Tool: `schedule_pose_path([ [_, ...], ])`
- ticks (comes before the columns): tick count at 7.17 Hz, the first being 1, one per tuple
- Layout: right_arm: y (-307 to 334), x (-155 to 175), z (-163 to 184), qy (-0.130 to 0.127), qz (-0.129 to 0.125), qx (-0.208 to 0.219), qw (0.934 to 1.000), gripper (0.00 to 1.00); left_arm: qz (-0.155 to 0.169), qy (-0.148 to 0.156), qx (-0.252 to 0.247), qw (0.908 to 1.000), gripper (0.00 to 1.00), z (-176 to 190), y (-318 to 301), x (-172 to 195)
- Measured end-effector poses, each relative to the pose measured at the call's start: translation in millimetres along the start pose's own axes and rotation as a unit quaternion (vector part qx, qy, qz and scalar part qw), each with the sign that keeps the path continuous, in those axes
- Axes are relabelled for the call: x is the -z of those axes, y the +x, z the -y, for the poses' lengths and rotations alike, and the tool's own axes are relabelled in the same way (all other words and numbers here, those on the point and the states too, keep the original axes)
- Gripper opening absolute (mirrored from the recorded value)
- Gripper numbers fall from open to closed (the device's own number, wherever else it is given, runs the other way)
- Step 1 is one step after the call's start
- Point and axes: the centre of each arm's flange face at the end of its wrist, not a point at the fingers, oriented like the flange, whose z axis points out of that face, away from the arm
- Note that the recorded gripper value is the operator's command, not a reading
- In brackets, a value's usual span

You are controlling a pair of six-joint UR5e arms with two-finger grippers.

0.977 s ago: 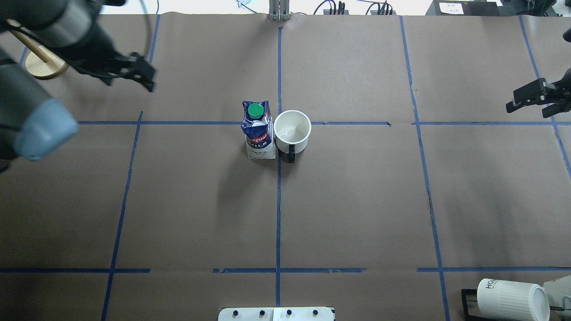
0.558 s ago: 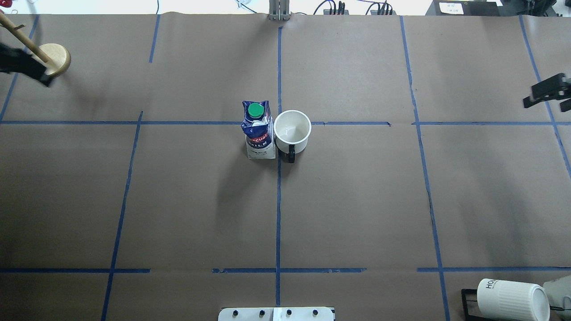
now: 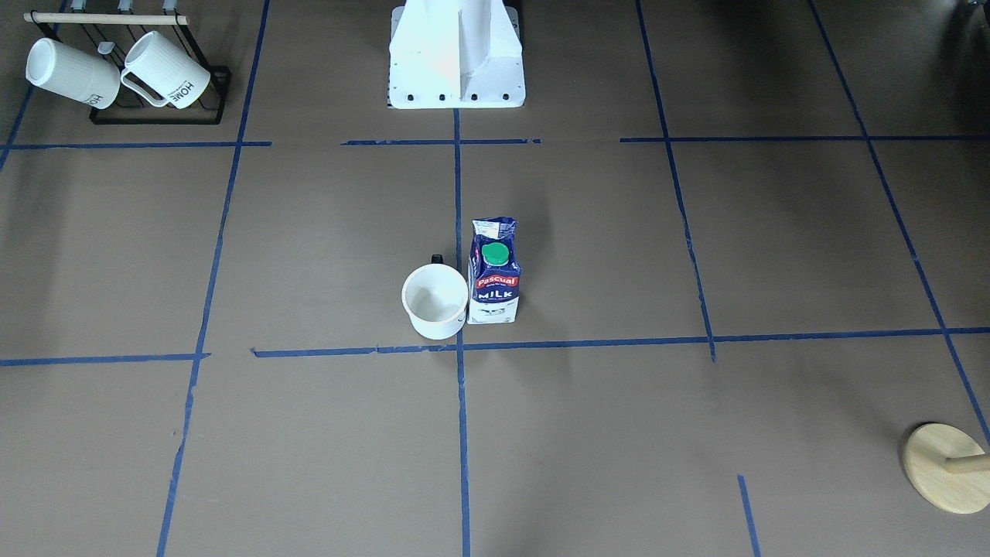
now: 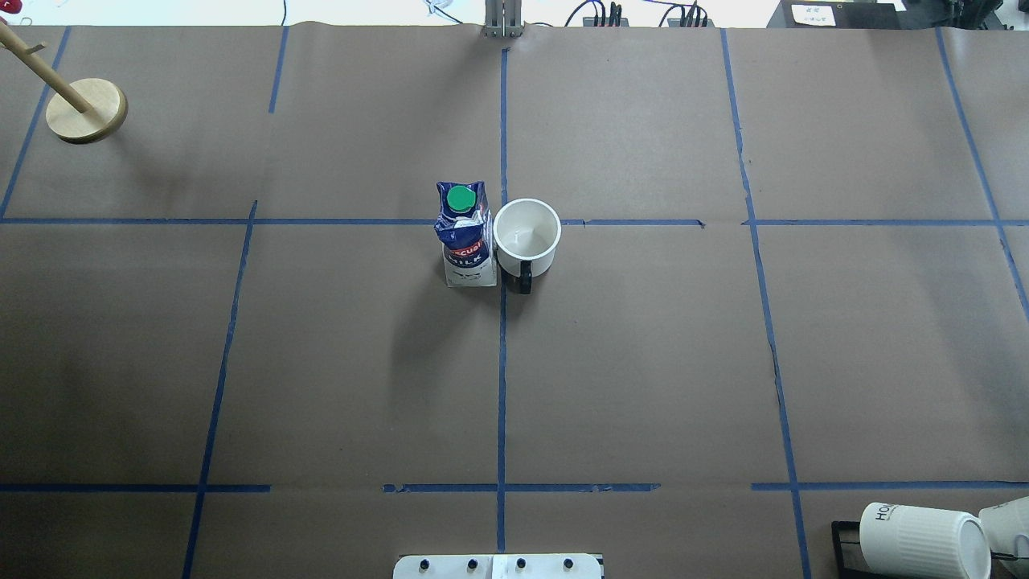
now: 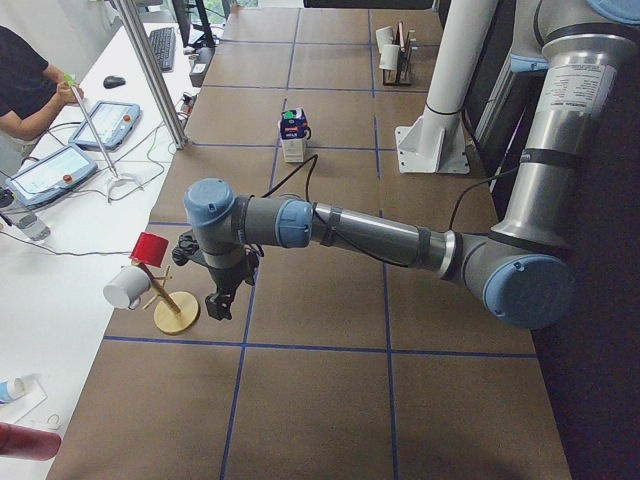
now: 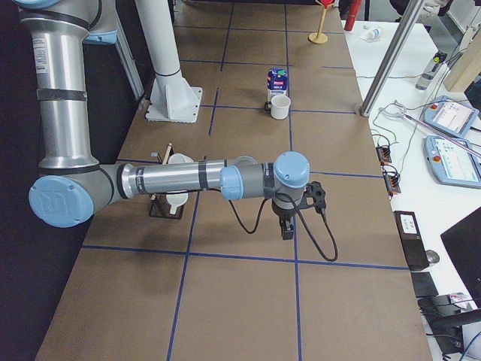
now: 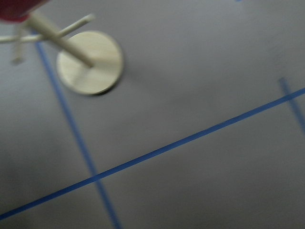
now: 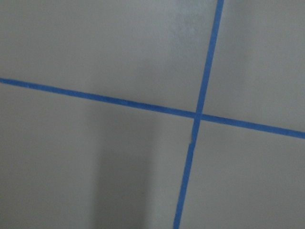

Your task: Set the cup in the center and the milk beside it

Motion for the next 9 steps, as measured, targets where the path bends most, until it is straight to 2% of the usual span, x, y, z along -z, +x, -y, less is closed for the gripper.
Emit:
schedule_pose_path([
  [1, 13.4, -4.0, -9.7, -0.024, 0.003, 0.003, 0.9997, 1.0, -0.01, -0.005, 0.011, 0.9999, 1.0, -7.7, -6.3, -6.5],
  [4, 26.7, -16.1, -23.0, -0.05, 0.004, -0.002, 0.9987, 1.0, -0.024, -0.013, 0.061, 0.9977, 1.0, -20.5, -9.2, -15.7],
  [5, 28.9, -19.0, -25.9, -0.053, 0.005, -0.004, 0.9986, 1.0, -0.033, -0.015, 0.087, 0.9955, 1.0, -27.3, -9.5, -20.4],
  [7, 29.5, -20.8, -29.3, -0.054, 0.006, -0.008, 0.9985, 1.0, -0.066, 0.003, 0.125, 0.9899, 1.0, -33.8, -0.6, -22.2],
  [9, 22.5, -13.9, -24.0, -0.045, 0.004, 0.001, 0.999, 1.0, -0.073, 0.02, 0.122, 0.9897, 1.0, -47.4, -0.5, -30.3],
])
